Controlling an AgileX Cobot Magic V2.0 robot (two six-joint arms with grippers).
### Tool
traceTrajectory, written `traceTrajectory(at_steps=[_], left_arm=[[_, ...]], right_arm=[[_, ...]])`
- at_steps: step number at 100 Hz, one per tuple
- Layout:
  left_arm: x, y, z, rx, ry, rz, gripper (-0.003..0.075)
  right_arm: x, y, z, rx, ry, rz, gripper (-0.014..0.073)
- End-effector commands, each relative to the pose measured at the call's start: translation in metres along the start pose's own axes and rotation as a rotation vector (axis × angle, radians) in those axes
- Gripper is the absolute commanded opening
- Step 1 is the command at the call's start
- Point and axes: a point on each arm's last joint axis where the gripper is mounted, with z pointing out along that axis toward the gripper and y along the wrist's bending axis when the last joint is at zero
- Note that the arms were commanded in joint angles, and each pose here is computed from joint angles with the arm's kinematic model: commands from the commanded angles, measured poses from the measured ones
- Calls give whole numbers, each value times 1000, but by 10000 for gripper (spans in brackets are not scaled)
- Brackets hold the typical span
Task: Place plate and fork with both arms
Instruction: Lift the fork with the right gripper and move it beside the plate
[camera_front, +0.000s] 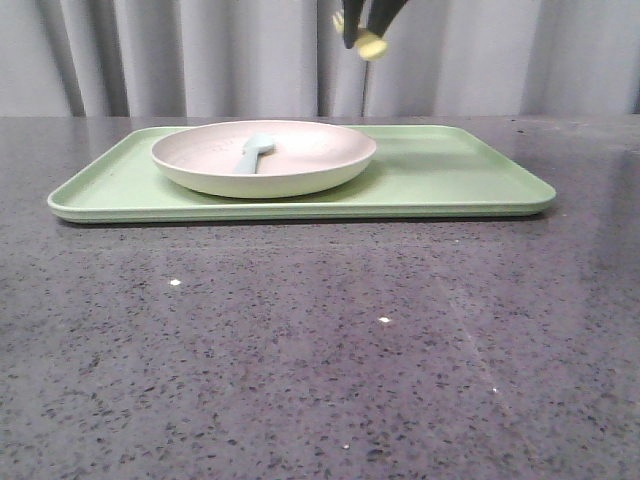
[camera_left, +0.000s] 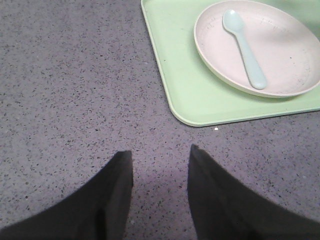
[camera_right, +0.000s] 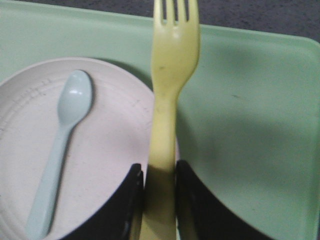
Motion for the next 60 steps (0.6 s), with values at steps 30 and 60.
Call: traceTrajectory(at_steps=[30, 60], left_arm=[[-12, -4, -7, 27, -89, -10, 261], [-12, -4, -7, 27, -89, -10, 261]], right_arm=[[14, -36, -18, 92, 98, 36, 4], [23, -36, 17, 107, 185, 35, 4]])
